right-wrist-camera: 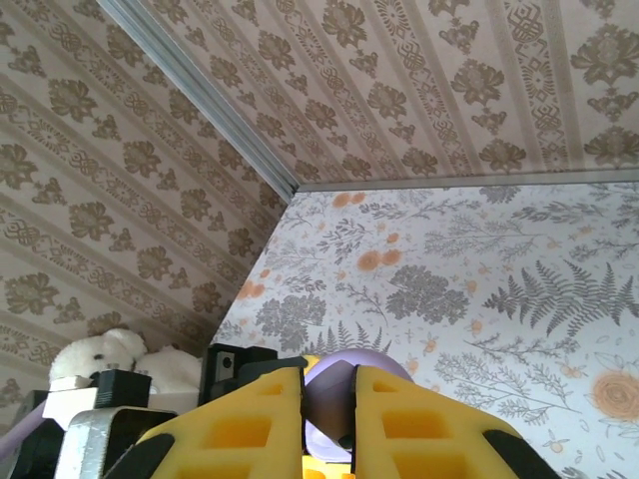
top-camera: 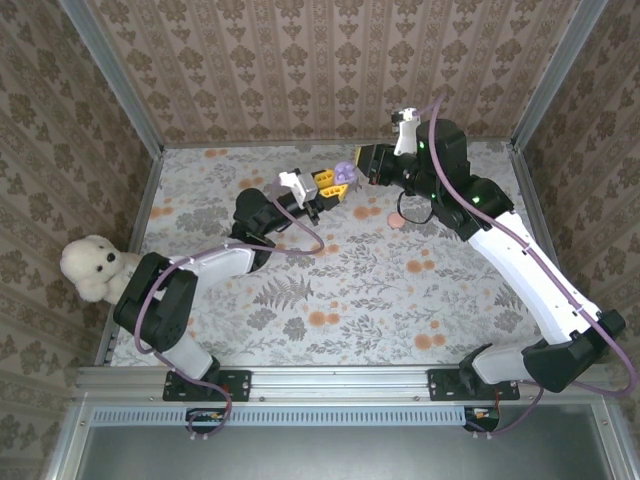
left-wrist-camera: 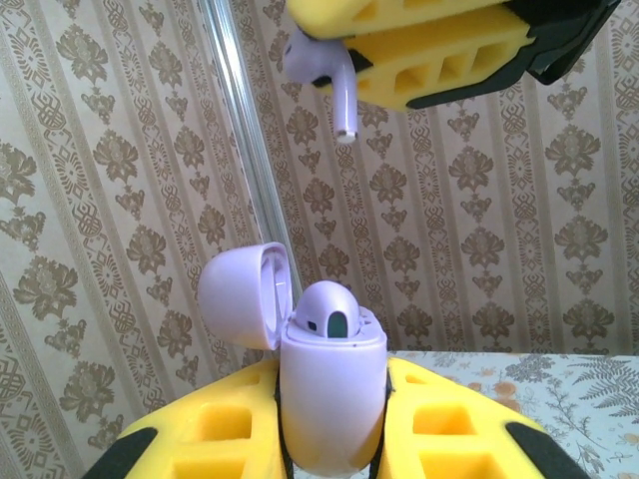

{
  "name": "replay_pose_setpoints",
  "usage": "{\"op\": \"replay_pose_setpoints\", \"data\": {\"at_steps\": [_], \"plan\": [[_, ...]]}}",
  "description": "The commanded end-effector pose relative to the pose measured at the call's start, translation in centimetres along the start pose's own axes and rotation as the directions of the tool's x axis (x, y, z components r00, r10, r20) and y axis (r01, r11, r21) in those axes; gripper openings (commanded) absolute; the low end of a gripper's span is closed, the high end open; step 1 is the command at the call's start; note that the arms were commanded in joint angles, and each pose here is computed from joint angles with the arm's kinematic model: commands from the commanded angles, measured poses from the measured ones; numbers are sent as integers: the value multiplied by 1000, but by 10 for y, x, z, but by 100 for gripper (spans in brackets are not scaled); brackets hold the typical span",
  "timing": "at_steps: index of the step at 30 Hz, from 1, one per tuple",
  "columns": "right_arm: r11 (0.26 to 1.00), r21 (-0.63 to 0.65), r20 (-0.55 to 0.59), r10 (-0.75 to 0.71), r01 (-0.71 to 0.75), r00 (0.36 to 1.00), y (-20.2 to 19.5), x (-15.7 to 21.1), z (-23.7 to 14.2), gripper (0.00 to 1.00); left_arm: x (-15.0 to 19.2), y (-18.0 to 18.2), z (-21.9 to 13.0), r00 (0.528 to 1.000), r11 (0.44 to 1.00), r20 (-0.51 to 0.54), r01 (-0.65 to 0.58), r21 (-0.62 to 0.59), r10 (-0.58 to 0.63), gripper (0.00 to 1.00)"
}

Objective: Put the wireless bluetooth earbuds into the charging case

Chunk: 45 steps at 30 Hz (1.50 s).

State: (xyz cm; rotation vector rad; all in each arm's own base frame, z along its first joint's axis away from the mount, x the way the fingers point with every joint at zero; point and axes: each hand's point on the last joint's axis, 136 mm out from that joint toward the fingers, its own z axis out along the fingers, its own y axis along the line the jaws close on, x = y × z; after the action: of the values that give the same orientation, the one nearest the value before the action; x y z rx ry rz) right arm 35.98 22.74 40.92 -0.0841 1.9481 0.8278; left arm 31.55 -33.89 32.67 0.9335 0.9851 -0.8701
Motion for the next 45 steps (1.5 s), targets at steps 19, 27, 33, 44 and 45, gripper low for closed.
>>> {"op": "replay_pose_setpoints", "data": {"at_steps": [19,27,33,44,45], "plan": [[999,-31,-41,13,-14,999,2,18,18,17,-21,8,9,997,999,68,-31,-28,32,0],[1000,-12,-86,16,-17,996,-6,33,36,17,-22,8,8,997,999,73,-27,-27,29,0],[1000,-5,-98,15,-16,995,-8,37,40,17,-23,7,7,997,999,75,-29,-28,31,0],[1000,-6,-150,-25,24,988,-7,54,46,17,-24,10,7,996,999,78,-28,-41,32,0],[1000,-3,-156,-30,30,987,-7,57,46,17,-23,10,7,997,999,77,-26,-43,29,0]]}}
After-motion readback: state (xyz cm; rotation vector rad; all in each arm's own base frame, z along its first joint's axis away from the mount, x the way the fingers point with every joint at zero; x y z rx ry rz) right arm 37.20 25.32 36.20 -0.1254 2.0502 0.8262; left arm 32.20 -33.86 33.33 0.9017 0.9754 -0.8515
